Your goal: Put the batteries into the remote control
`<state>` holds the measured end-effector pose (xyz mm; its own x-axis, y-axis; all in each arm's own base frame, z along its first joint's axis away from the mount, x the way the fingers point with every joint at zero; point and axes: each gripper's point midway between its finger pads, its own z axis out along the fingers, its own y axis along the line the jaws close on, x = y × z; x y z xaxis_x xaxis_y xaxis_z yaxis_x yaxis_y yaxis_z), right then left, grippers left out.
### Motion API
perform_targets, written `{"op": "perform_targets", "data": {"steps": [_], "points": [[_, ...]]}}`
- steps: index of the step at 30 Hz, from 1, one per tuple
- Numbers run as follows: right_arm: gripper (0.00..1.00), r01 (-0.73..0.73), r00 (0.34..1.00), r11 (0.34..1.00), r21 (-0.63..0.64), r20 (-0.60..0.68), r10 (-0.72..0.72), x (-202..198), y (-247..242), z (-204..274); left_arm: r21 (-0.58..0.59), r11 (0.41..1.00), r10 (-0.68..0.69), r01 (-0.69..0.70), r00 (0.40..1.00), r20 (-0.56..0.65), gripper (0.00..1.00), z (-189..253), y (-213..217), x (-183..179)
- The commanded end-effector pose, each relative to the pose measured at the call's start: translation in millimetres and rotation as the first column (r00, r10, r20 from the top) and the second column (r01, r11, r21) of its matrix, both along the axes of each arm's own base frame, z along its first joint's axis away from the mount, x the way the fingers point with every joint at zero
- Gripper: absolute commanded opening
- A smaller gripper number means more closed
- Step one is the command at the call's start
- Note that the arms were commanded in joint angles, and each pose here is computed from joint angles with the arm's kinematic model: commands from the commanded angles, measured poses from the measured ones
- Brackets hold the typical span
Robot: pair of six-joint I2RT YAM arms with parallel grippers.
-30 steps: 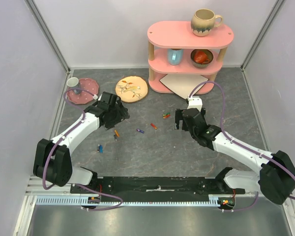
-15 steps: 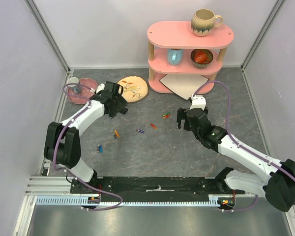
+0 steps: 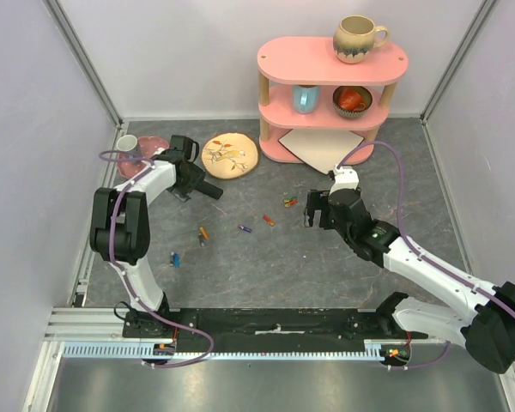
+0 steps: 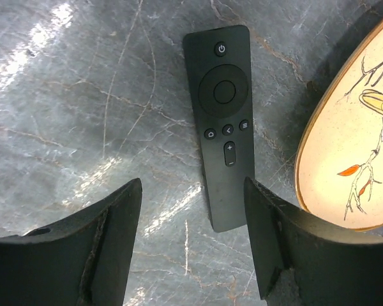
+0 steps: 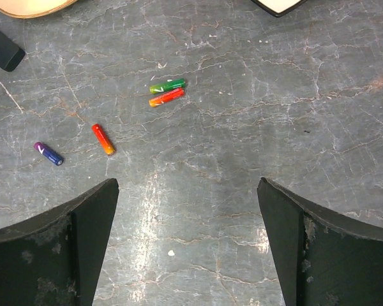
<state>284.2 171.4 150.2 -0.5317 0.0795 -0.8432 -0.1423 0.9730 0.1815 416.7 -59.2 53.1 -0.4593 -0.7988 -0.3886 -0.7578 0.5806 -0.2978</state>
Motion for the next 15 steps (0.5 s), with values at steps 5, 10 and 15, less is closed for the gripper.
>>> {"op": "perform_targets", "data": {"steps": [5, 10, 15], "points": [[0.98, -0.031, 0.999, 0.999, 0.039, 0.029, 0.03, 0.9, 7.7, 16.6, -0.036, 0.999, 0.039, -0.038, 0.999, 0.031, 0.7, -5.4, -1.5, 27.7], [0.98, -0.044, 0.999, 0.998, 0.037, 0.011, 0.044, 3.0, 12.9, 13.4, -0.056, 0.997, 0.048, -0.046, 0.998, 0.033, 0.7, -6.6, -0.7, 41.4], [0.98, -0.052, 0.999, 0.998, 0.037, 0.005, 0.052, 4.4, 16.4, 11.7, -0.043, 0.997, 0.059, -0.058, 0.998, 0.006, 0.71, -7.6, 0.2, 51.4]]}}
